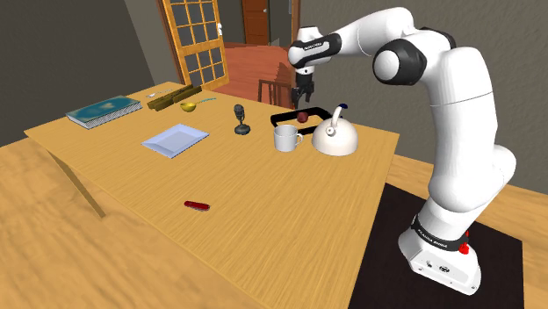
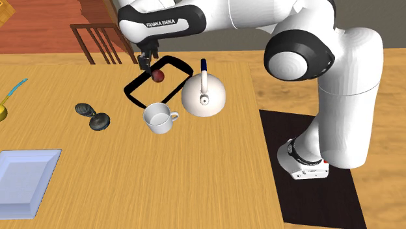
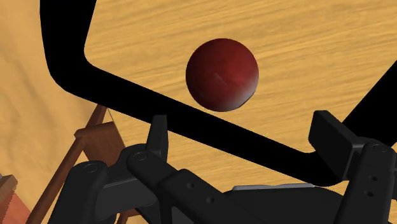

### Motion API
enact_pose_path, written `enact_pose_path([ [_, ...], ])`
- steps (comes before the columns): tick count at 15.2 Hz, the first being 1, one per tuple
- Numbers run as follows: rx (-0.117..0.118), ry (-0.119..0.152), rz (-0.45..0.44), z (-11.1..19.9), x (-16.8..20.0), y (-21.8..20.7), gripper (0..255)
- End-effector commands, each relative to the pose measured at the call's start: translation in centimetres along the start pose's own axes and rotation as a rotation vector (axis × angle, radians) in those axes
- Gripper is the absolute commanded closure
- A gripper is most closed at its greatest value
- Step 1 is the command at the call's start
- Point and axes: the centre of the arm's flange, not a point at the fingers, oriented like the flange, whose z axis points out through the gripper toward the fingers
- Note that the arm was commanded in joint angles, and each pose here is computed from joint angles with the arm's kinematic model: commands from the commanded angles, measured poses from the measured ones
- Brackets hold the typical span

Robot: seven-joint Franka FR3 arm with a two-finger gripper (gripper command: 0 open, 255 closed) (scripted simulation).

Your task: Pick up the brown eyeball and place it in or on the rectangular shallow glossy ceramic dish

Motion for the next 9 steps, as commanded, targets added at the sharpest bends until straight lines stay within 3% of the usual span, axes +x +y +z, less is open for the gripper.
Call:
enact_pose_path([
  [1,0.000,0.000,0.000,-2.3,-0.1,0.0,0],
  [9,0.000,0.000,0.000,-3.4,-0.1,0.0,0],
])
